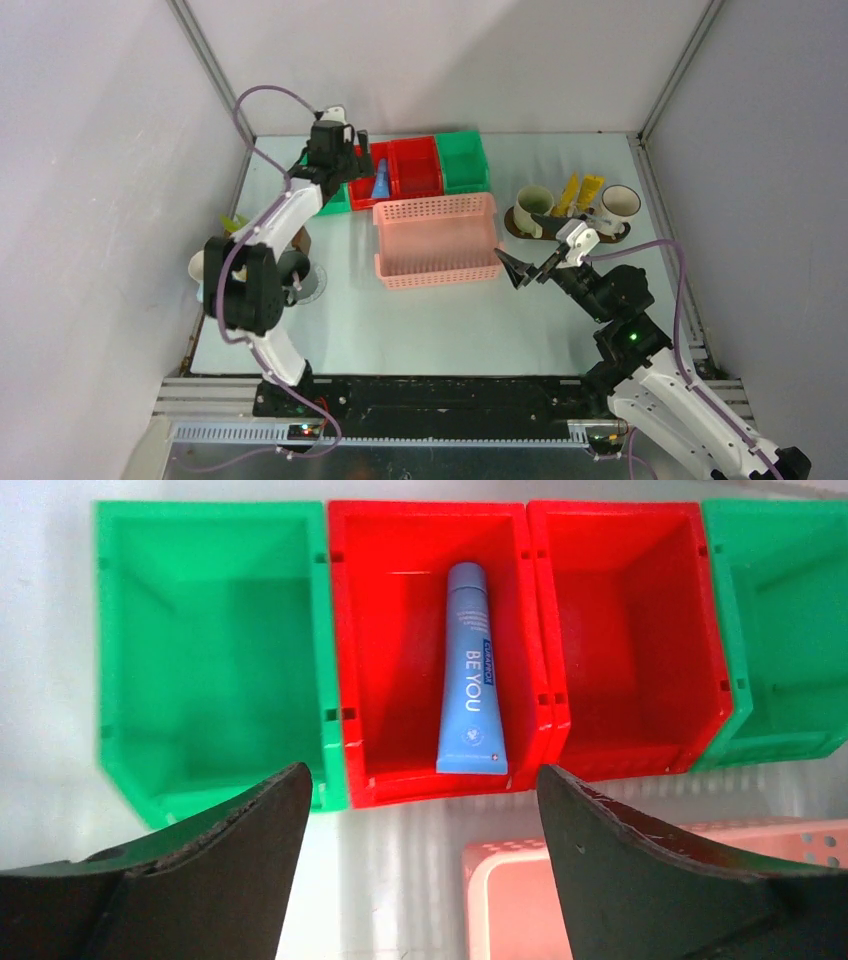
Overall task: Prepare toiletry sets of a toothbrush and toothpaste on the tray
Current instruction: Pick up the toothpaste from the storage box.
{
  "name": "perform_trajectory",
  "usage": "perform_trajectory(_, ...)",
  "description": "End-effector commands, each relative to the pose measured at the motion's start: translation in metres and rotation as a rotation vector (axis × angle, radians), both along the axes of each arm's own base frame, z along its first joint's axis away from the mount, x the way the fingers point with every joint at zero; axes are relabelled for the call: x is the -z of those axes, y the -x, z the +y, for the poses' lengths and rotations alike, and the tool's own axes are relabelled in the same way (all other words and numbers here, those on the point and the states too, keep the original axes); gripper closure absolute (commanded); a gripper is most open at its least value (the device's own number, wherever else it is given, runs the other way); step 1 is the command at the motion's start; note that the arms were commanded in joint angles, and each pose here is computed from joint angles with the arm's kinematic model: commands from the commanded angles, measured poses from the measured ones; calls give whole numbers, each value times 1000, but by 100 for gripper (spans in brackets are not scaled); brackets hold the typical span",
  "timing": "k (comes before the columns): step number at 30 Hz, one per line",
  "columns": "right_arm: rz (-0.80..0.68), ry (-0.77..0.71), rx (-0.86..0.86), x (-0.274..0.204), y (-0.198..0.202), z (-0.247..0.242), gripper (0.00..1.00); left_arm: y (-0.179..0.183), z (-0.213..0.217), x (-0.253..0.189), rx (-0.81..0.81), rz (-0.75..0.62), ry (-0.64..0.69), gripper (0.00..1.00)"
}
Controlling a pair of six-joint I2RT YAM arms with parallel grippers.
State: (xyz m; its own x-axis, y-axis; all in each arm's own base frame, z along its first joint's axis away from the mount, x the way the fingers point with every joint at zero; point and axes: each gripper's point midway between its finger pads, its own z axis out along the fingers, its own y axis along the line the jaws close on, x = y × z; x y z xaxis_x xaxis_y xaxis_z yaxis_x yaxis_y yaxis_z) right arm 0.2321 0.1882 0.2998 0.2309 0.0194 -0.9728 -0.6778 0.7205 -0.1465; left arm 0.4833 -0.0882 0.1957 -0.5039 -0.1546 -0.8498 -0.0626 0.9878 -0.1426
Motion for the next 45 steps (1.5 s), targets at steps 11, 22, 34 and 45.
perform_trajectory(11,66,9,60,5,-6,-9,1,-58,-45,72,66,152,122,38)
perform_trajectory(22,79,14,69,3,-9,-8,1,-70,-47,128,8,271,188,42)
perform_trajectory(34,85,9,66,3,-10,-7,1,-63,-49,153,-12,362,228,49)
perform_trajectory(45,60,-1,39,-3,-8,-3,1,-64,-33,74,4,215,171,78)
